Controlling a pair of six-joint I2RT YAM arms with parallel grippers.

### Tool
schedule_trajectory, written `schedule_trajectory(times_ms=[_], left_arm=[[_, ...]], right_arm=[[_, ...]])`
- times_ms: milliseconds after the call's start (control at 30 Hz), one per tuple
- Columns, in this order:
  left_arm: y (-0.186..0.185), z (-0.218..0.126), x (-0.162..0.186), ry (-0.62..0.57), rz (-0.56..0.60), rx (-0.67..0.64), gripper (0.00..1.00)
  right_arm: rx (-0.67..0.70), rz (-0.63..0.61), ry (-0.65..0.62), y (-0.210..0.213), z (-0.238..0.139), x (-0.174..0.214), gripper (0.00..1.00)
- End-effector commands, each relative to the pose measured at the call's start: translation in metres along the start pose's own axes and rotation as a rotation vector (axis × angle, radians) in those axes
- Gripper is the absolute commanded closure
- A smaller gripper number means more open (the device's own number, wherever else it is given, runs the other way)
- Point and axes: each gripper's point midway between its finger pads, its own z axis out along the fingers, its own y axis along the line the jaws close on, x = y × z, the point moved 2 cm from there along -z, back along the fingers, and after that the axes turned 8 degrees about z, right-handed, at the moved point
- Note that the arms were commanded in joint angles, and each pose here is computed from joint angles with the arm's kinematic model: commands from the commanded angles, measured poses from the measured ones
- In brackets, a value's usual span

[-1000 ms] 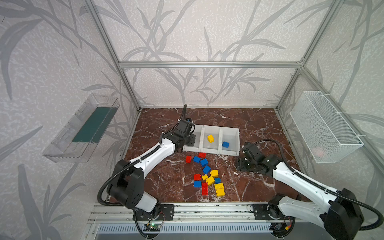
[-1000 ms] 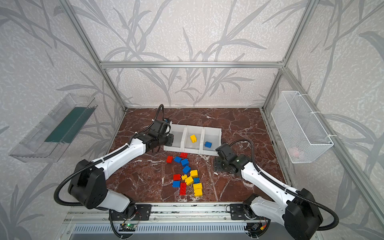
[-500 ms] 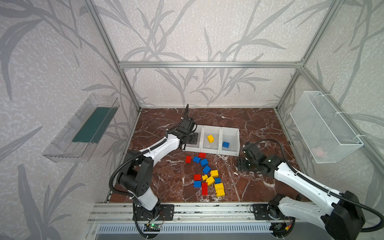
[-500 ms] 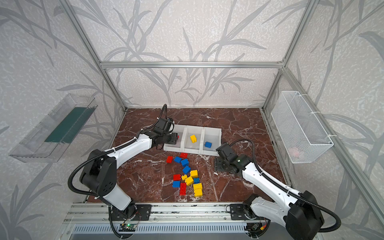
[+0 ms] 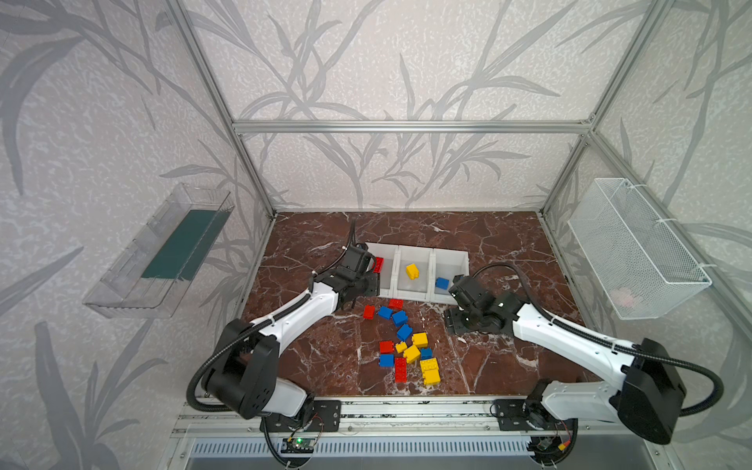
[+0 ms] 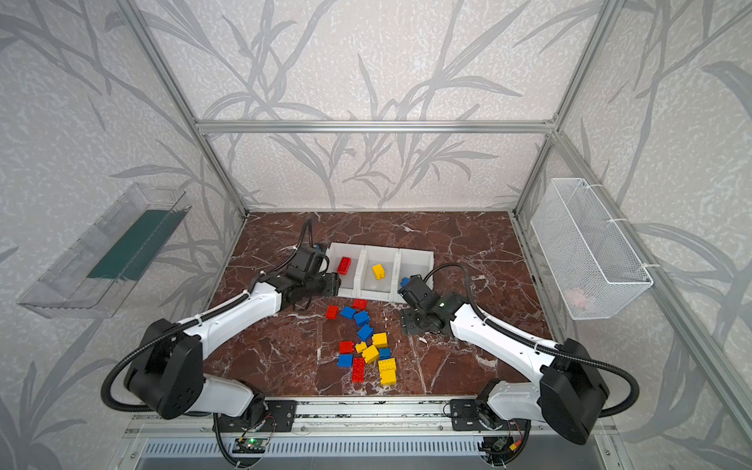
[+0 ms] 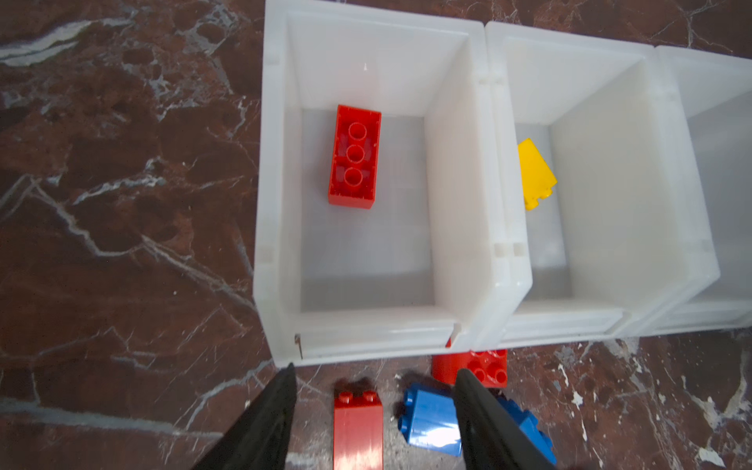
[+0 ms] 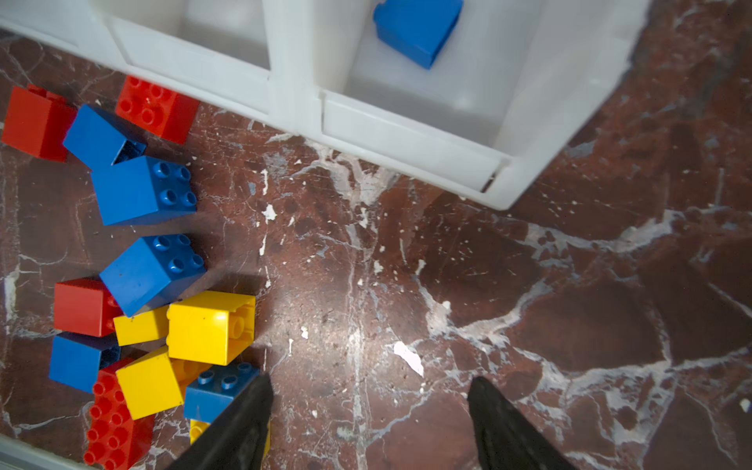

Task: Sort the legos into containers by color
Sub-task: 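Grasp a yellow brick with the right gripper while the left gripper withdraws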

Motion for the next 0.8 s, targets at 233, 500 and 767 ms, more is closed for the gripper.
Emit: schedule_trajectory(times_ms=[233,500,767], left_arm=[[0.016,-0.034,0.037,-0.061,-0.073,-0.012,0.34],[0.02,-0.044,0.056,-0.088,-0.111,0.006,0.33],[0.017,-0.044,0.057,-0.085,-0.112,0.024,0.33]], right_arm=[[-0.002,-0.14,0.065,0.065,0.017,0.011,0.24],[0.041,-0.147,0.096,0.08,0.03,0.017,0.24],[0.048,-0.145,0.134,0.084,0.04,0.021,0.24]])
